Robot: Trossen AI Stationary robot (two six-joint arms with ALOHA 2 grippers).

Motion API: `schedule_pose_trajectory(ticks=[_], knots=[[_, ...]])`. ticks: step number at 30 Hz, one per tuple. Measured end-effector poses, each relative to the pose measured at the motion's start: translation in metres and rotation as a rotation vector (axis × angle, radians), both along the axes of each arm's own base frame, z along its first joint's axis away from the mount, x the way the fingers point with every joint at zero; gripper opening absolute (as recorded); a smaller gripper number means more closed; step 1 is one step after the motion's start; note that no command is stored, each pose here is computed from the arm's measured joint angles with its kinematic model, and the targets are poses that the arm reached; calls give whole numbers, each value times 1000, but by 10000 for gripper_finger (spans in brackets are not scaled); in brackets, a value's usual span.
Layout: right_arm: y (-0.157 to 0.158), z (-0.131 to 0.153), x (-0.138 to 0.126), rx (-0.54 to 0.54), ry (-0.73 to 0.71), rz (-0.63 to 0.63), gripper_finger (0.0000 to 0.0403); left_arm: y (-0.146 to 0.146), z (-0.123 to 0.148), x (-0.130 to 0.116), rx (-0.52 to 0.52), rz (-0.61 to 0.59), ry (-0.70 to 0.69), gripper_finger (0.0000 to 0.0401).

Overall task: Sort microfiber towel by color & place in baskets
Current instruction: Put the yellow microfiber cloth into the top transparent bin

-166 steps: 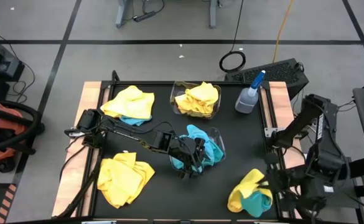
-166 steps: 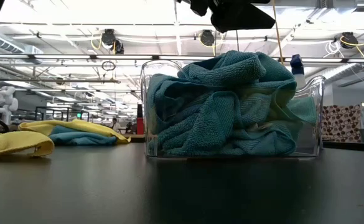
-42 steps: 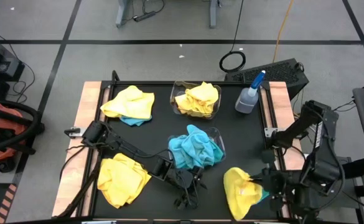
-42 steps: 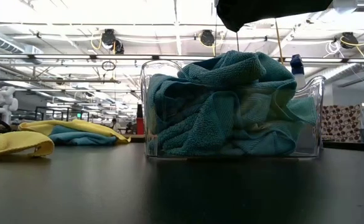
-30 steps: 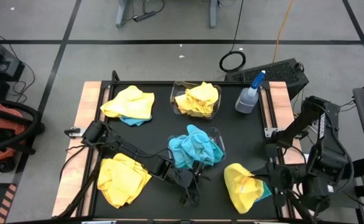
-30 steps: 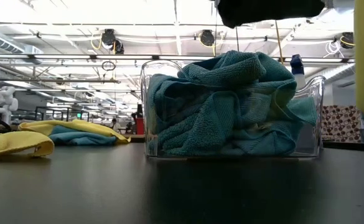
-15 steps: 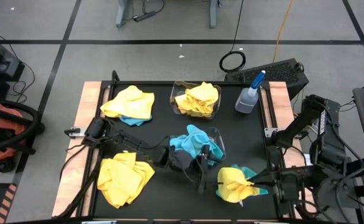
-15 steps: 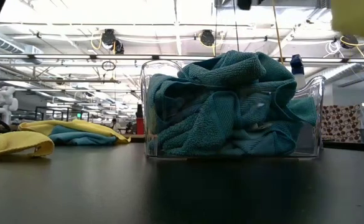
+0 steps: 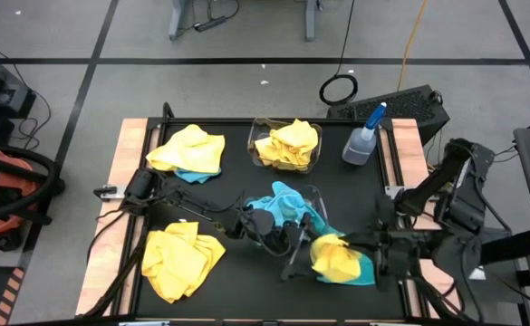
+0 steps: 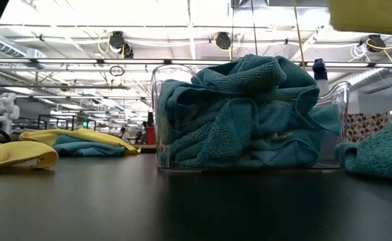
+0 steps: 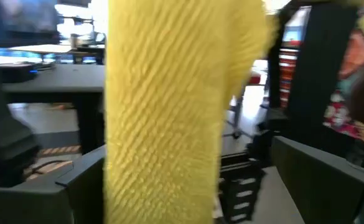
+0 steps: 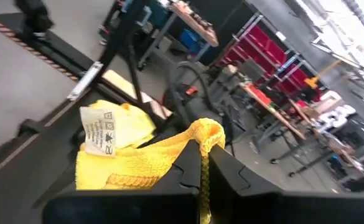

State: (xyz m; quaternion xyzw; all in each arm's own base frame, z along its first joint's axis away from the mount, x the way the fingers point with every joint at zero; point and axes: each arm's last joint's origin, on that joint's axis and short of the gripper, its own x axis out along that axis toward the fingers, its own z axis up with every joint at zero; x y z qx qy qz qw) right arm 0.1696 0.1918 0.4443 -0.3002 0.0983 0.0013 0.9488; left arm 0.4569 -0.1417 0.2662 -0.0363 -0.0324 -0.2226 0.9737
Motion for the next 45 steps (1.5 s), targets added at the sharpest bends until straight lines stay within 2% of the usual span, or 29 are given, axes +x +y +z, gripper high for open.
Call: schedule_pose_trajectory(ticks=[8,12,16,21,22,23,29,32,38,41,45], knots=[[-15,11,20,-34,-73,-65,0,12,0,4,-2,107,-2,389],[-19,12,24,-42,-75,-88,0,19,0,6,43,152,-14,352],[-19,12,24,-35,-74,-89,0,24,-5,7,111,168,13,252],[-13,2,16,51,-4,-32,0,29,-14,8,234,166,61,63],[-11,-2,13,78,24,-18,0,29,-14,8,260,164,59,33],[-9,-5,11,110,55,-8,0,29,-13,8,284,163,58,19],[3,-36,-11,310,335,17,1,33,19,-7,393,165,-3,7],[13,-51,-17,387,451,-24,13,36,31,-14,434,165,-4,6],[32,-95,-16,340,599,-241,81,43,37,-14,476,171,27,5],[43,-127,-10,310,636,-331,122,45,45,-13,494,173,25,5],[49,-170,-6,328,658,-430,157,46,44,-12,501,171,47,5]])
